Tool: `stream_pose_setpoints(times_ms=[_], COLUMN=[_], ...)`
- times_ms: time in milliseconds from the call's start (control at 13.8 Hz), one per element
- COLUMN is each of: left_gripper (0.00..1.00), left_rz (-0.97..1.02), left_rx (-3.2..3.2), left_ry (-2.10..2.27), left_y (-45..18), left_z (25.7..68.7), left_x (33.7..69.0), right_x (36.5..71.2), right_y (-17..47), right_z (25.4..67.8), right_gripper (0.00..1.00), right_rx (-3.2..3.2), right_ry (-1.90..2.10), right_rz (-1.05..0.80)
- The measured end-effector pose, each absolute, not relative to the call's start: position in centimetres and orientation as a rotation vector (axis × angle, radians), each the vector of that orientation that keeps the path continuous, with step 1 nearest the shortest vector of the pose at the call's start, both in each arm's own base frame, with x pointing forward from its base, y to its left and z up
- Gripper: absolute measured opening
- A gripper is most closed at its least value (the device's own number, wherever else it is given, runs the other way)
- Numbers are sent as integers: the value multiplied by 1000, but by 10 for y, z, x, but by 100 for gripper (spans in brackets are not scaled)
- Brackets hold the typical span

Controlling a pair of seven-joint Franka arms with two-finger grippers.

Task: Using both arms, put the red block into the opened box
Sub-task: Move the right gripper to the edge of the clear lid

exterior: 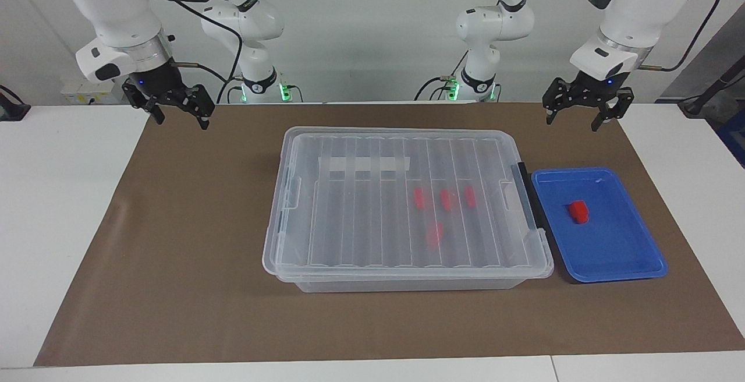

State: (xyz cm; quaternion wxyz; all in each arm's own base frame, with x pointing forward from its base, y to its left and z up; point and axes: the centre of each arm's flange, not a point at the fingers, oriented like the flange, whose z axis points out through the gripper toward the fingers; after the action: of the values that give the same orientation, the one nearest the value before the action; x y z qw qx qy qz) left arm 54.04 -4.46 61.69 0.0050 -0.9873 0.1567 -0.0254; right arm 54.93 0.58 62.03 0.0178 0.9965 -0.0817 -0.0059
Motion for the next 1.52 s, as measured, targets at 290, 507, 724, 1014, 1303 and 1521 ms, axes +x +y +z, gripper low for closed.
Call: stream_pose_setpoints(times_ms=[290,507,724,1014,1303,1521], left_gripper=[100,100,100,100,100,100], left_rz=[-79,-79,-79,-79,-78,-78], left_rx=[-3092,-3092,-3092,-3092,-3092,-3092], left_ry=[491,491,491,491,491,491], left_y=[-45,-45,-45,-45,-45,-45], left_z=[617,617,617,617,617,617], left_x=[540,540,540,540,540,540], right_x=[549,551,558,567,579,585], right_y=[6,6,6,21,72,112], right_z=[620,620,608,581,532,510], right_gripper=[100,100,100,100,100,100], right_rx=[3096,3097,3100,3106,3122,3139], right_ry=[-254,-254,-251,-208,-160,-143], right_rz=[-18,-3,59,94,120,136])
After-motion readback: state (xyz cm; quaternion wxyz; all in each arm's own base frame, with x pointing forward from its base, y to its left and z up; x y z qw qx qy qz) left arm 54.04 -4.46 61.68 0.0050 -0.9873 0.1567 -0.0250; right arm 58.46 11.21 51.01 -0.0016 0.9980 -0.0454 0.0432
